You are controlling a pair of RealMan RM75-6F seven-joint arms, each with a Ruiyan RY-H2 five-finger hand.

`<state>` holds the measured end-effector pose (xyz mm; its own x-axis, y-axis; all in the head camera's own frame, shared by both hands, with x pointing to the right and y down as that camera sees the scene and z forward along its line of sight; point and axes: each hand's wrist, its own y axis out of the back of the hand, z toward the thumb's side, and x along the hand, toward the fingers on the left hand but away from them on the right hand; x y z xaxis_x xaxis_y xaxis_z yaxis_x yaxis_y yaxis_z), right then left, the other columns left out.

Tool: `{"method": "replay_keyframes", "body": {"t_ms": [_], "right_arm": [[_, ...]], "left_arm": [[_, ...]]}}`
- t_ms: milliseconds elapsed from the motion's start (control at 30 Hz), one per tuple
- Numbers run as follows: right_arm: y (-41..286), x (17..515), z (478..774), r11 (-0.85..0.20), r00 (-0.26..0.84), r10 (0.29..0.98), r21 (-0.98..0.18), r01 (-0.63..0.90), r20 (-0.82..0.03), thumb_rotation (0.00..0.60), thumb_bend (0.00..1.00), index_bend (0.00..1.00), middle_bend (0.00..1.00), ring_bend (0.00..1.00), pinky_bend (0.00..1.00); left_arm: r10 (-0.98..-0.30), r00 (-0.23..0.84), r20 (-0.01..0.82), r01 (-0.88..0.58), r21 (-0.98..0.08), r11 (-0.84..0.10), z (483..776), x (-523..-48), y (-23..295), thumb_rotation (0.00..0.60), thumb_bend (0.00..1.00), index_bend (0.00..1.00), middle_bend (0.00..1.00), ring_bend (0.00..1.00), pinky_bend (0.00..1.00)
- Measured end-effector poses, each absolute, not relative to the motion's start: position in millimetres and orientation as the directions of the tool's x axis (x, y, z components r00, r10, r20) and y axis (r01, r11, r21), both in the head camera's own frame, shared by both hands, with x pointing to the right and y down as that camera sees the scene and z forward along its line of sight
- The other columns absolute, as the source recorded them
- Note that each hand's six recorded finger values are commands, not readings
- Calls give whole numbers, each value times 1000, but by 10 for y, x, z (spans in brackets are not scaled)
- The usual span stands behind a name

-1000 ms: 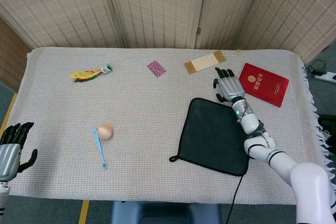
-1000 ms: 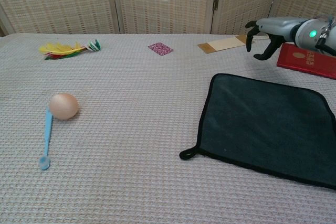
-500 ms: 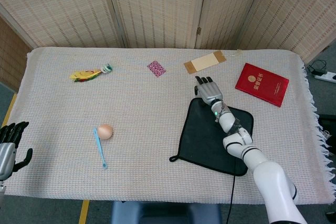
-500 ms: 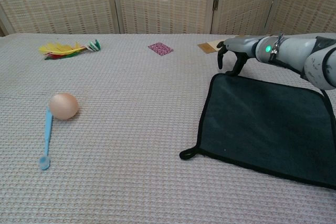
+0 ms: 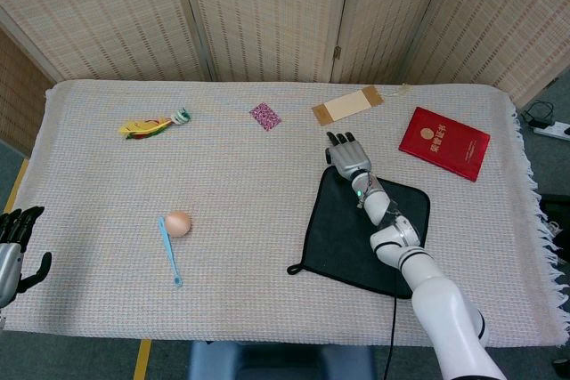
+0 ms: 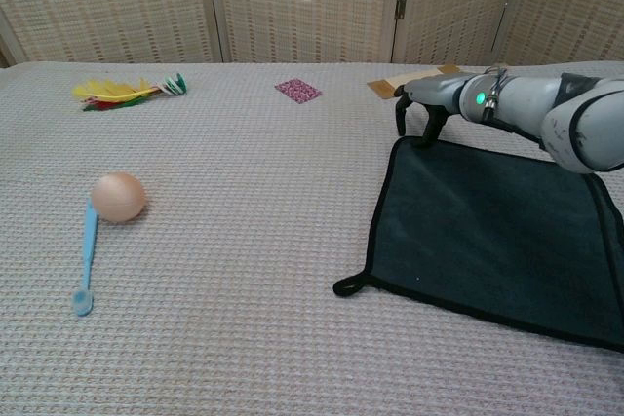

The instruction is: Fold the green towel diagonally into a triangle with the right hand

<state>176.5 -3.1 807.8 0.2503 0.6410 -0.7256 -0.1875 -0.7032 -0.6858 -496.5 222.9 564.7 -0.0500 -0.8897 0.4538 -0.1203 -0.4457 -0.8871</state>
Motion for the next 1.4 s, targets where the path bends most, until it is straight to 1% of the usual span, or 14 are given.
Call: {"method": "replay_keyframes", "body": {"t_ms": [400,600,767,1000,1200,1400], "right_arm": [[-1,1761,8104,-700,251,638,-684,-204,-728,600,470,582,103,77,0],[-5,1779,8099,-694,252,643,-689,-209,-723,600,470,602,119,84,0],[-14,1790,8072,-687,263,654,-703,-185,-709,600,470,611,124,95,0],[40,1863,7993,-658,321,667,-734,-167,-672,600,470,618,132,97,0],[258,2040,7866,-635,408,648,-752,-177,-643,600,470,618,132,97,0],[647,2274,7633,-628,486,601,-751,-204,-634,600,470,618,132,97,0]], "left_arm": [[-891,-46,452,-122,-888,-444,5640,-4966,2222,600,544,33,130,18,0],[-892,-36,450,-123,-888,-443,5638,-4954,2224,600,563,3,130,17,0],[-894,-35,448,-123,-889,-441,5637,-4952,2227,600,563,0,130,17,0],[-896,-27,444,-121,-891,-438,5626,-4930,2237,600,563,0,130,16,0],[-898,-14,440,-118,-892,-436,5613,-4891,2258,600,562,0,130,16,0],[-897,-6,441,-109,-892,-438,5625,-4848,2282,600,563,0,130,16,0]]}}
